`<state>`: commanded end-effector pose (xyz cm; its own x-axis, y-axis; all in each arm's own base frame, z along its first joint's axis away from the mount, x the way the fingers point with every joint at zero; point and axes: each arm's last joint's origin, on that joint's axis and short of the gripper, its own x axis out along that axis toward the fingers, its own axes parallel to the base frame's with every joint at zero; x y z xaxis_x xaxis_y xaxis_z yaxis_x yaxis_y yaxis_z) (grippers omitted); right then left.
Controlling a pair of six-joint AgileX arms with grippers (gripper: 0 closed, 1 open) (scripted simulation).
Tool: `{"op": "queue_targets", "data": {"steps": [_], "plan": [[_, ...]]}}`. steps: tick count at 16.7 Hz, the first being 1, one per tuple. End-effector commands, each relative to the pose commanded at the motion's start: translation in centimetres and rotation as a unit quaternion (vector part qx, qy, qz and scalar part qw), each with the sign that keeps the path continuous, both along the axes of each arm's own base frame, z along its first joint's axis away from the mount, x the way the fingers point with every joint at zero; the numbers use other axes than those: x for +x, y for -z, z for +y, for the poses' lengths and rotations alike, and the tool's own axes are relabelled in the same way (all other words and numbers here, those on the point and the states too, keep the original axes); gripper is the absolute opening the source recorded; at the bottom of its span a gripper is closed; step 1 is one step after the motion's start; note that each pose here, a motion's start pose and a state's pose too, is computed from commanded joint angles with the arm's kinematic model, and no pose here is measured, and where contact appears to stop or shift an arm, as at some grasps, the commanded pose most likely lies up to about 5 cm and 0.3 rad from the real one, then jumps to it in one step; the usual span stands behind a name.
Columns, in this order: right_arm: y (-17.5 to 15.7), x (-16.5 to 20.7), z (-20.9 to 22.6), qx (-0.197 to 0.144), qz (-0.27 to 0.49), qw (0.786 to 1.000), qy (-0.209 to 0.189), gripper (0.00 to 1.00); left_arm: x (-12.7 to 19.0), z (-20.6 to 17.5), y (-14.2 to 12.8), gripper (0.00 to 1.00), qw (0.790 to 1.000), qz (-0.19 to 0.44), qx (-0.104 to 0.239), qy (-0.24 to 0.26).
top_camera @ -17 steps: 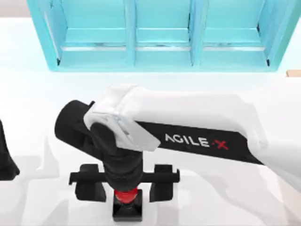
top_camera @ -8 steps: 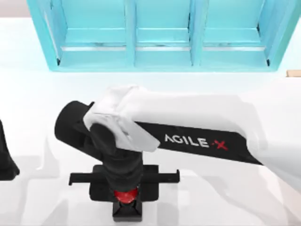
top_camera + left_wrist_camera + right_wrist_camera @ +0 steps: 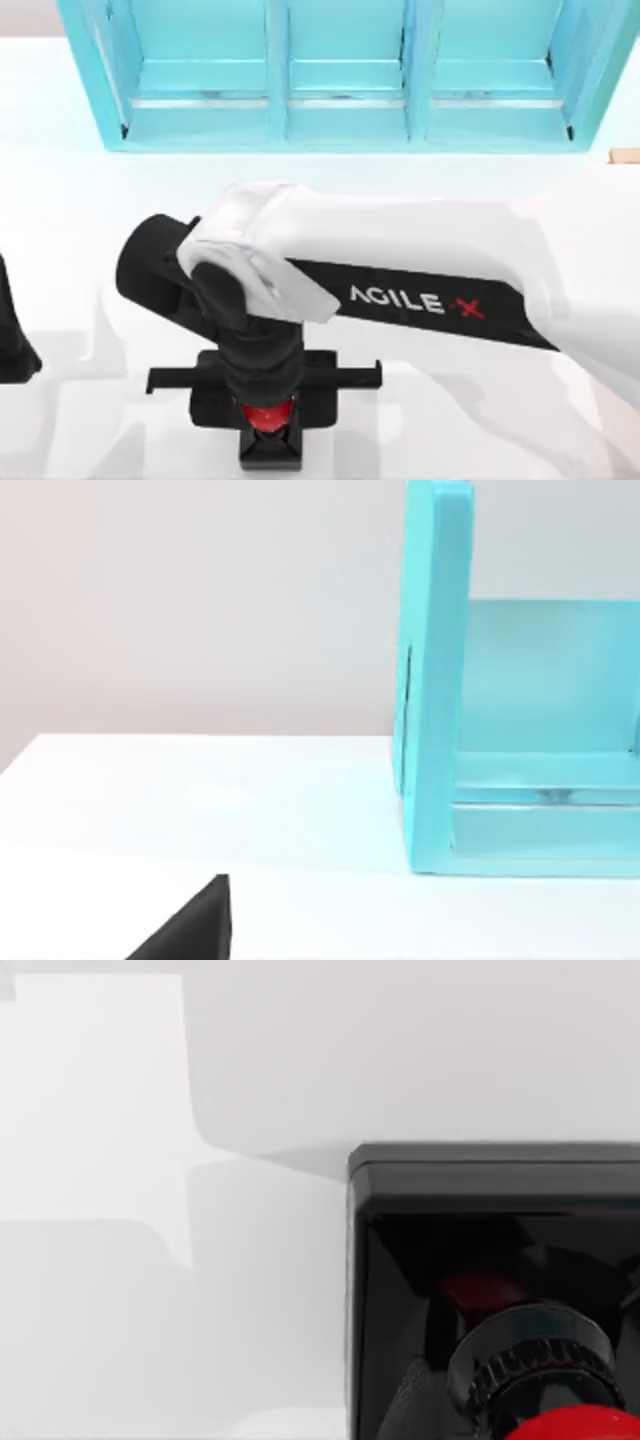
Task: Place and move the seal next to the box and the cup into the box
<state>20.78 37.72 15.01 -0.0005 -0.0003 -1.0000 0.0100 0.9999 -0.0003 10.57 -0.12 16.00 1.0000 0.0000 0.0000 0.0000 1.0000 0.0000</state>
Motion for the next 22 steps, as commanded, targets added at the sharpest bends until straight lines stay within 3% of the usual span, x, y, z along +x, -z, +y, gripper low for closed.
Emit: {"op": "queue_targets", "data": {"steps": [4,11,18,22], "plan": [[-1.0,0.4,-1.3,-0.008,0.005,1.0,0.001,0.0,0.0,0.0,0.0,1.0,1.0,0.0,0.0,0.0],[-9.4,0.1,-8.6,0.009,-0.007,1.0,0.001,0.0,0.0,0.0,0.0,1.0,1.0,0.0,0.0,0.0],[-10.0,0.0,-9.9,0.001,-0.001,1.0,0.0,0.0,0.0,0.0,0.0,1.0,1.0,0.0,0.0,0.0],[-10.6,2.6,-12.7,0.001,-0.001,1.0,0.0,0.0,0.0,0.0,0.0,1.0,1.0,0.0,0.0,0.0]]}}
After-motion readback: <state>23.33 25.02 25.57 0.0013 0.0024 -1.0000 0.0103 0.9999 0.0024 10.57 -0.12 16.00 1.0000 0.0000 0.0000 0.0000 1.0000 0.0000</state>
